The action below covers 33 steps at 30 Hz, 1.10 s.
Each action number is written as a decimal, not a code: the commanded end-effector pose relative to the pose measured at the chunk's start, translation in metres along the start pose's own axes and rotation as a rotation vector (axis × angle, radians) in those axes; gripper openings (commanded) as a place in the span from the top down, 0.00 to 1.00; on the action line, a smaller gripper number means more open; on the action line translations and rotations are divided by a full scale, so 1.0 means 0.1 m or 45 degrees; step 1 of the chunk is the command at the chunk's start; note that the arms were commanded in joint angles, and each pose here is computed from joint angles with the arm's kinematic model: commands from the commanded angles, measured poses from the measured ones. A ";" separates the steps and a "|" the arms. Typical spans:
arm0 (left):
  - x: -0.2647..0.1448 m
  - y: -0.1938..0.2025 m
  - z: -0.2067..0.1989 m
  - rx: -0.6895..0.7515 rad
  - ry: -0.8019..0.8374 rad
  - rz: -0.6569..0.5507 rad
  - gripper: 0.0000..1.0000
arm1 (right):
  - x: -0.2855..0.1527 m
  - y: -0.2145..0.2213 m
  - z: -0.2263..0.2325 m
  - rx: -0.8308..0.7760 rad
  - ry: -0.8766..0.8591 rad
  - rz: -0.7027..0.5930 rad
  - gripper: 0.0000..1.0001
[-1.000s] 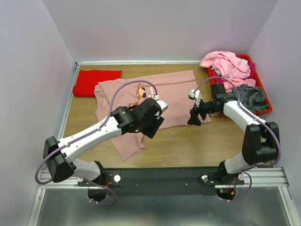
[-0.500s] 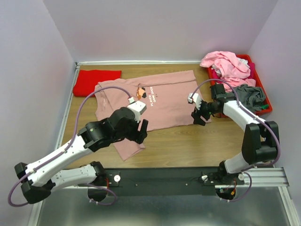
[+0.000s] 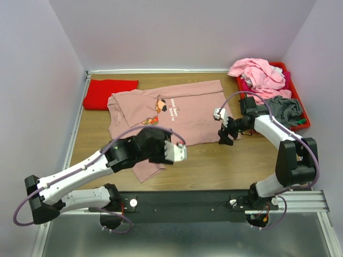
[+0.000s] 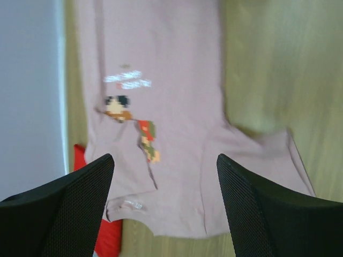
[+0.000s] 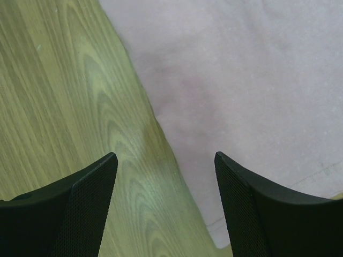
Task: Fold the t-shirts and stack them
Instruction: Fold the tshirt
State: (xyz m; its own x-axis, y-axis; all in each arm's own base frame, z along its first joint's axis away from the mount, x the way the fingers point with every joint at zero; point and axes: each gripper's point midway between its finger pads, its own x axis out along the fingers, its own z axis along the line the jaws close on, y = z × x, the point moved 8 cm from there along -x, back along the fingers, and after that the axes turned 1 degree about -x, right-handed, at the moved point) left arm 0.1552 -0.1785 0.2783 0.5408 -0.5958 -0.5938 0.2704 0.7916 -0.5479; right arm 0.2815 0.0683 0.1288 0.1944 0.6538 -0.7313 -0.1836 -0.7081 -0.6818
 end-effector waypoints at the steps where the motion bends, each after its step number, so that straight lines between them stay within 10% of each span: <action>1: -0.11 0.36 -0.51 0.369 0.435 0.077 0.17 | 0.03 0.01 0.07 -0.007 -0.049 -0.042 0.20; 14: 0.20 0.78 -1.39 0.592 0.957 -0.059 0.38 | 0.09 0.03 0.07 0.033 -0.084 -0.055 0.20; 25: 0.33 0.87 -1.28 0.624 0.829 0.180 0.50 | 0.05 0.01 0.11 0.014 -0.075 -0.068 0.20; 33: 0.37 1.04 -1.29 0.589 0.774 0.355 0.40 | 0.04 -0.01 0.11 0.008 -0.073 -0.078 0.19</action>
State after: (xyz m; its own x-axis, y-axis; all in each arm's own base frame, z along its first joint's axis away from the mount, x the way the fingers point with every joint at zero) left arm 0.0953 -0.1425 0.1312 0.0828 -0.3022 -0.9496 0.5889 0.7836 -0.1980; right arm 0.2769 0.0726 0.1228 0.1578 0.6891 -0.7073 -0.1907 -0.6815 -0.7065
